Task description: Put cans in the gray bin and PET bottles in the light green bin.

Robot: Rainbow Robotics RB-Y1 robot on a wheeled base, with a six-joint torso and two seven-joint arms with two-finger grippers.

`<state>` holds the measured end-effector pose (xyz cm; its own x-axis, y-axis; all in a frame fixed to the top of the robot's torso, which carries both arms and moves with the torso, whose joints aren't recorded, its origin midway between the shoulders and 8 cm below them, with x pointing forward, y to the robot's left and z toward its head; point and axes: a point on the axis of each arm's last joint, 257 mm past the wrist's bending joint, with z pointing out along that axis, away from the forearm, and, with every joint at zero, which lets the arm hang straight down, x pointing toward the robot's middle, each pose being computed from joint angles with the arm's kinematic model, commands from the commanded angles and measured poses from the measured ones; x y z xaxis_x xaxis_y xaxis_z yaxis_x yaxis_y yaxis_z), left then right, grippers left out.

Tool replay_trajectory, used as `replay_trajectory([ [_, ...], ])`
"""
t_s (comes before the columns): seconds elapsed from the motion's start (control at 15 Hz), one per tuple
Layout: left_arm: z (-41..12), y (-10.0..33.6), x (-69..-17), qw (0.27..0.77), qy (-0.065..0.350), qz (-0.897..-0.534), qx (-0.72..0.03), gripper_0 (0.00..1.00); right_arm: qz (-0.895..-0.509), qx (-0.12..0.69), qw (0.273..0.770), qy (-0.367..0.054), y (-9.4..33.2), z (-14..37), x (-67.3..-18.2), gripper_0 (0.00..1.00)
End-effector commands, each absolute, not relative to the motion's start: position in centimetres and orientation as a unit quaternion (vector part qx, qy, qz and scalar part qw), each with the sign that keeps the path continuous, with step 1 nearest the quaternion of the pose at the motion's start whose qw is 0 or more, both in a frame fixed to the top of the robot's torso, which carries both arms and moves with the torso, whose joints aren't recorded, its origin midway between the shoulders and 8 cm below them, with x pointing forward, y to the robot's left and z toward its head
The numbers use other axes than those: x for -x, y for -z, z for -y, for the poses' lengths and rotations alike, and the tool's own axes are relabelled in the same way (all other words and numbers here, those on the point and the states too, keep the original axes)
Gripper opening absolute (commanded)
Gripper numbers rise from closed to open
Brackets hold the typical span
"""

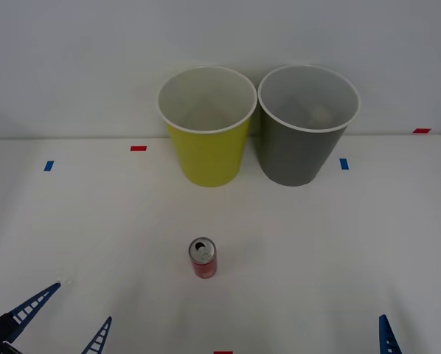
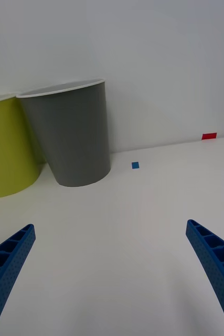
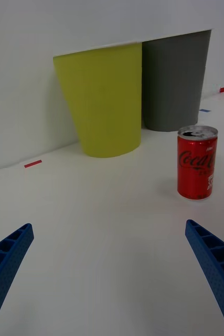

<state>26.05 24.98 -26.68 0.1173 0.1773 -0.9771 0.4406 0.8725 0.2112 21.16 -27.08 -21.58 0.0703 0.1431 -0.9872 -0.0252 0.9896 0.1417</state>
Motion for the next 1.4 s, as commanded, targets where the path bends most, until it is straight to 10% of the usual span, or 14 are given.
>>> replay_trajectory([
  [0.07,-23.0,27.4,-27.4,0.706,0.124,-0.652,-0.248,1.0,-0.679,-0.043,0.73,-0.058,21.6,27.1,-21.2,1.0],
  [1.4,-13.8,29.3,-34.6,0.709,0.194,-0.597,-0.321,1.0,-0.679,-0.043,0.73,-0.058,21.6,27.1,-21.2,1.0],
])
